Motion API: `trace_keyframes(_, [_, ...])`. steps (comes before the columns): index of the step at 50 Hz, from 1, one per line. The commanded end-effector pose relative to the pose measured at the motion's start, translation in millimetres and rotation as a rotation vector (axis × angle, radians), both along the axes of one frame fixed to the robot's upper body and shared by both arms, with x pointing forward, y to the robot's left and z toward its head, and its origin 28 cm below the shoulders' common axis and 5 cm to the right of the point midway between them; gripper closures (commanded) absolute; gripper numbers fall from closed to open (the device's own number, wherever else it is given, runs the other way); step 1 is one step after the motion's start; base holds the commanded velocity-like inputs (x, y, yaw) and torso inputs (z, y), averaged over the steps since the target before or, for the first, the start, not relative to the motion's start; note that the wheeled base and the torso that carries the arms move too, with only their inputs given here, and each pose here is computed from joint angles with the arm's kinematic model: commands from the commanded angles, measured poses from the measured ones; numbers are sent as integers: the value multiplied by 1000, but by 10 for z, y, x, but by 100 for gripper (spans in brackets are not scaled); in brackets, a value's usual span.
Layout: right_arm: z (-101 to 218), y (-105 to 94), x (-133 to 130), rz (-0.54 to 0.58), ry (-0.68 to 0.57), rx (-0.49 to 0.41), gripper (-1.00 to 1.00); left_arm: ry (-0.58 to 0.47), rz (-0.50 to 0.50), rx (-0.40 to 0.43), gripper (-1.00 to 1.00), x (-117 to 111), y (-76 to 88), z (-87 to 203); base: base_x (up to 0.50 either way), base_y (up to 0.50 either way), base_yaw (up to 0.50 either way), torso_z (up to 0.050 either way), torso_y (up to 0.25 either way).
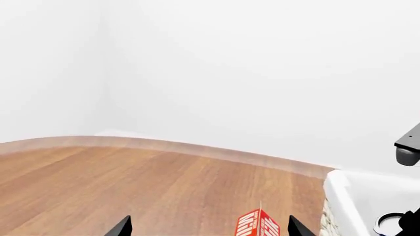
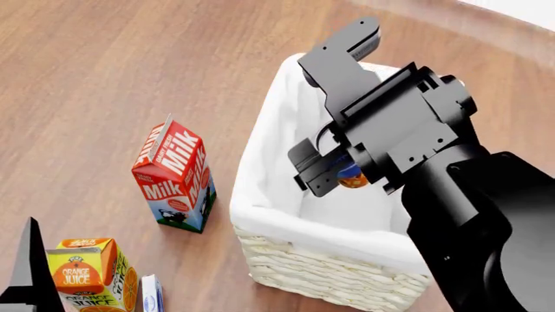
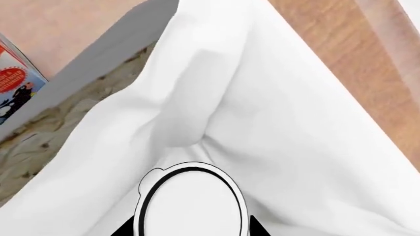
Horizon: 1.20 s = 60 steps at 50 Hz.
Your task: Pick up the alphabet soup and the tomato sauce, and put them in the basket.
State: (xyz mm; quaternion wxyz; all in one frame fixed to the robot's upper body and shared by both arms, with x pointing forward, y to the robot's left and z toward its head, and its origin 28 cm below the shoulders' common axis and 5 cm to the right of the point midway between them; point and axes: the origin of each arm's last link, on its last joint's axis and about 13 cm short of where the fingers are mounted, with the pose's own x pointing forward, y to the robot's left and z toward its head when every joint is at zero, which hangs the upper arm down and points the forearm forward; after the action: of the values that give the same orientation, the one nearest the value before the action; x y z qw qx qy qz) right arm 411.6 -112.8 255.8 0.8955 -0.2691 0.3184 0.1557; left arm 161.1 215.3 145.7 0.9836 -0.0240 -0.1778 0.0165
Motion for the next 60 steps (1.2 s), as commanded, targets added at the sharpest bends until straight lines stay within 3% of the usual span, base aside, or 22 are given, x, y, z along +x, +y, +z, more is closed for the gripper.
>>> trace_keyframes(1, [33, 78, 40, 38, -18, -7, 100, -18, -6, -15, -100, 37, 15, 13, 0, 0, 0, 0, 0])
trace_keyframes(51, [-73, 91, 47, 29, -19, -26, 100, -19, -9, -17, -100, 39, 14, 11, 0, 0, 0, 0, 1])
trace_keyframes(52, [-73, 88, 49, 26, -22, -33, -100, -19, -9, -17, -100, 40, 13, 13, 0, 0, 0, 0, 0])
trace_keyframes(60, [-78, 70, 60, 19, -28, -50, -100, -18, -10, -17, -100, 42, 8, 16, 0, 0, 0, 1, 0])
